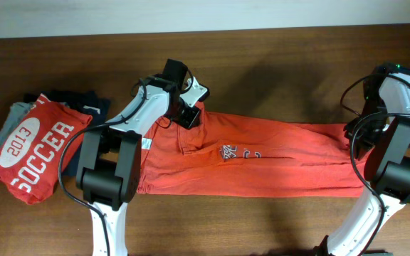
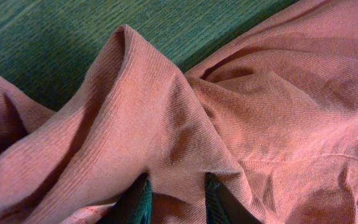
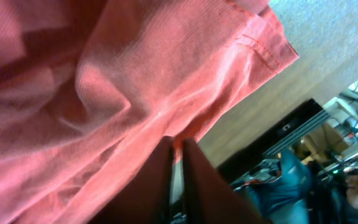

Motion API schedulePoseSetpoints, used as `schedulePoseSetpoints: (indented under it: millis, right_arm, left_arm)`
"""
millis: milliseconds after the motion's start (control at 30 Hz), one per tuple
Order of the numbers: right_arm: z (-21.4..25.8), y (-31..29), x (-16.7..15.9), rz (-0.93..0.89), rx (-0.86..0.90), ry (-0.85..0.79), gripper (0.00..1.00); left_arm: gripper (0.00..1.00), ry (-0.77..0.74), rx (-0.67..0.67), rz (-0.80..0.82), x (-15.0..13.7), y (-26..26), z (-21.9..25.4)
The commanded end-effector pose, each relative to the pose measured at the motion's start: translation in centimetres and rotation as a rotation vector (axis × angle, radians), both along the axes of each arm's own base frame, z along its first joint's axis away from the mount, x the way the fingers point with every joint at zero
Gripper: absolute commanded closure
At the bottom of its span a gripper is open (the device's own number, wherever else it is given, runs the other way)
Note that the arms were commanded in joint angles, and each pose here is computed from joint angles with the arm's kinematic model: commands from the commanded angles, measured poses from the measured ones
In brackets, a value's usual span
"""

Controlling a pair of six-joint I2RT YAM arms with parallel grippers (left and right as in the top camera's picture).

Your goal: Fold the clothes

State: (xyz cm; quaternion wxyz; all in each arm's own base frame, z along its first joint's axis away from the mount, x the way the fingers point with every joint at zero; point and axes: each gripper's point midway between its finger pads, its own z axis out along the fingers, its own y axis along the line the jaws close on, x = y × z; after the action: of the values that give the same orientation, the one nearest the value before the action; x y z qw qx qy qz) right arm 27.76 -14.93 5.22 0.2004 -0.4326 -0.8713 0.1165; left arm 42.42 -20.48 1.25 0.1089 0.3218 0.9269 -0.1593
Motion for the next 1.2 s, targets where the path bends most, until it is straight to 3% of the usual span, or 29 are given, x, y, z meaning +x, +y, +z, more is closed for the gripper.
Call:
schedulePoseSetpoints:
  millis: [0,233,533,633,933,1167]
  right_arm:
    - [1.3,-0.7,0.4,0.01,-0.027,-0.038,0.92]
    - [1.7,-0.8,-0.3,0.029,-0.026,-0.003,0.95]
    - [0.0,-2.5,6.3,0.054,-0.02,-0.314,0.95]
    - [-0.3,-3.1,6.9,0.035,-0.022,-0.351,0.96]
    - [-1.4,-5.9,0.3,-0.061,-0.07,-0.153,0.96]
    - [-4.7,-5.8,-3.1,-0.184,0.006,-0.132,0.96]
  left_arm:
    - [0.71,0.018,0.021,-0.004,-0.3,0.5,-1.2]
    - [0.71,0.019,0.021,-0.004,-0.3,0.5,-1.2]
    - [0.71,0.018,0.02,-0.004,-0.3,0.5,-1.2]
    - [0.71,0.021,0.021,-0.004,-0.4,0.5,-1.2]
    - [0.71,0.026,0.023,-0.004,-0.5,0.6,-1.3]
    - [0.71,0.03,0.025,-0.004,-0.6,0.6,-1.3]
